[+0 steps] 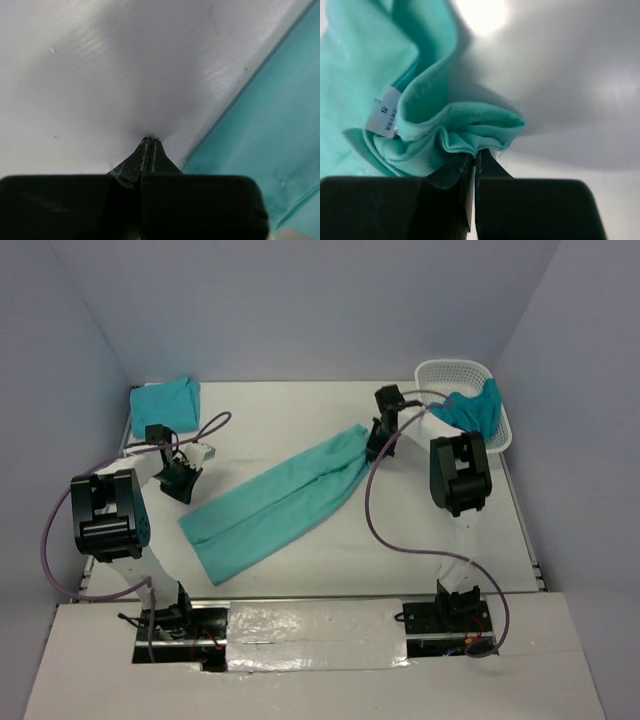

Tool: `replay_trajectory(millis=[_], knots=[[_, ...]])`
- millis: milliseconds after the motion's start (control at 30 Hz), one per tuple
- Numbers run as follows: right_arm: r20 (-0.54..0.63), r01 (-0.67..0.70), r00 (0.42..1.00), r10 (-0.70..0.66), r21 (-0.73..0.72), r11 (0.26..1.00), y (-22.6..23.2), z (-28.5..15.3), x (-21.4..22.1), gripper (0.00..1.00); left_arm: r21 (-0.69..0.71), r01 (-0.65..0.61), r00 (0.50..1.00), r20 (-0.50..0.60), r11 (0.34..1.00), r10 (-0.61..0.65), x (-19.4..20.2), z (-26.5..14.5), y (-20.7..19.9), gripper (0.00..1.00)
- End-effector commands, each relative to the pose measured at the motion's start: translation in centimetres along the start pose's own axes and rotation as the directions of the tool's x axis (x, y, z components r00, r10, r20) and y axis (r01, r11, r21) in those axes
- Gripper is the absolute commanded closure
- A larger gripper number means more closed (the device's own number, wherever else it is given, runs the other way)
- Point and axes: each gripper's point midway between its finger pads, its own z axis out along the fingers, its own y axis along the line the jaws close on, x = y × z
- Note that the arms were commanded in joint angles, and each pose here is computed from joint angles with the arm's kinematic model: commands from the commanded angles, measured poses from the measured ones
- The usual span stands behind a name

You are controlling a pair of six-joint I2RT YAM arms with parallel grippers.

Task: Fold and stack the t-shirts
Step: Rotate the tshirt 90 degrees

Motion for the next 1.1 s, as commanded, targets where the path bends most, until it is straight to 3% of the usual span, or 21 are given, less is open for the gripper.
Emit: replay_trajectory(millis=[0,33,67,133,267,433,600,633,700,733,933,1000,1033,1067], knots=[[0.076,0.069,0.995,-0.069,0.005,0.998,3.1,0.3,-5.7,1.0,0.086,0.036,0.999,-0.032,0.996,-0.034,1.2,-0.5,-2.1,1.0],[0.088,0.082,0.993,-0.081,0.002,0.997,4.0,0.6,-7.0,1.0,0.096,0.052,0.998,-0.039,0.994,-0.048,1.2,-0.5,-2.3,1.0],[0.017,0.085,0.996,-0.086,0.045,0.995,3.2,3.4,-6.1,1.0,0.102,0.064,0.997,-0.048,0.993,-0.059,1.3,-0.3,-2.4,1.0],[0.163,0.109,0.981,-0.104,-0.02,0.994,7.6,2.2,-12.2,1.0,0.129,0.08,0.996,-0.042,0.988,-0.075,0.6,-0.2,-2.8,1.0],[0.295,0.064,0.955,-0.038,-0.079,0.995,9.7,3.2,-16.4,1.0,0.252,0.041,0.999,-0.02,0.967,-0.037,-0.6,0.1,-6.6,1.0],[0.522,0.104,0.853,0.004,-0.177,0.979,13.5,0.1,-21.9,0.96,0.362,-0.124,0.986,-0.058,0.924,0.155,1.1,1.5,-13.2,0.99],[0.623,0.11,0.782,0.03,-0.185,0.976,12.6,-2.1,-25.3,0.52,0.393,-0.112,0.986,-0.067,0.913,0.15,2.1,1.7,-14.5,0.95],[0.627,0.113,0.779,0.024,-0.178,0.978,12.3,-2.2,-25.6,0.38,0.39,-0.11,0.987,-0.062,0.914,0.146,2.0,1.6,-14.4,0.94],[0.624,0.113,0.781,0.019,-0.172,0.979,11.6,-2.4,-25.9,0.18,0.381,-0.102,0.99,-0.05,0.919,0.131,1.6,1.2,-14.0,0.93],[0.62,0.112,0.785,0.016,-0.166,0.98,11.2,-2.4,-25.9,0.01,0.377,-0.096,0.992,-0.046,0.921,0.122,1.4,1.1,-13.9,0.9],[0.556,0.105,0.83,-0.048,-0.072,0.992,8.2,-6.2,-23.4,0.0,0.312,-0.034,0.999,0.027,0.95,0.027,-0.8,-1.4,-11.0,0.75],[0.499,0.134,0.862,-0.093,-0.047,0.99,8.0,-9.0,-19.7,0.0,0.267,0.017,0.995,0.09,0.963,-0.043,-2.2,-3.2,-8.9,0.71],[0.535,0.166,0.839,-0.099,-0.079,0.983,9.1,-14.0,-18.5,0.0,0.221,0.07,0.99,0.104,0.973,-0.095,-2.1,-4.0,-6.9,0.71],[0.45,0.186,0.881,-0.147,-0.043,0.982,7.6,-12.0,-14.5,0.0,0.182,0.086,0.984,0.14,0.98,-0.112,-2.9,-5.2,-5.5,0.7]])
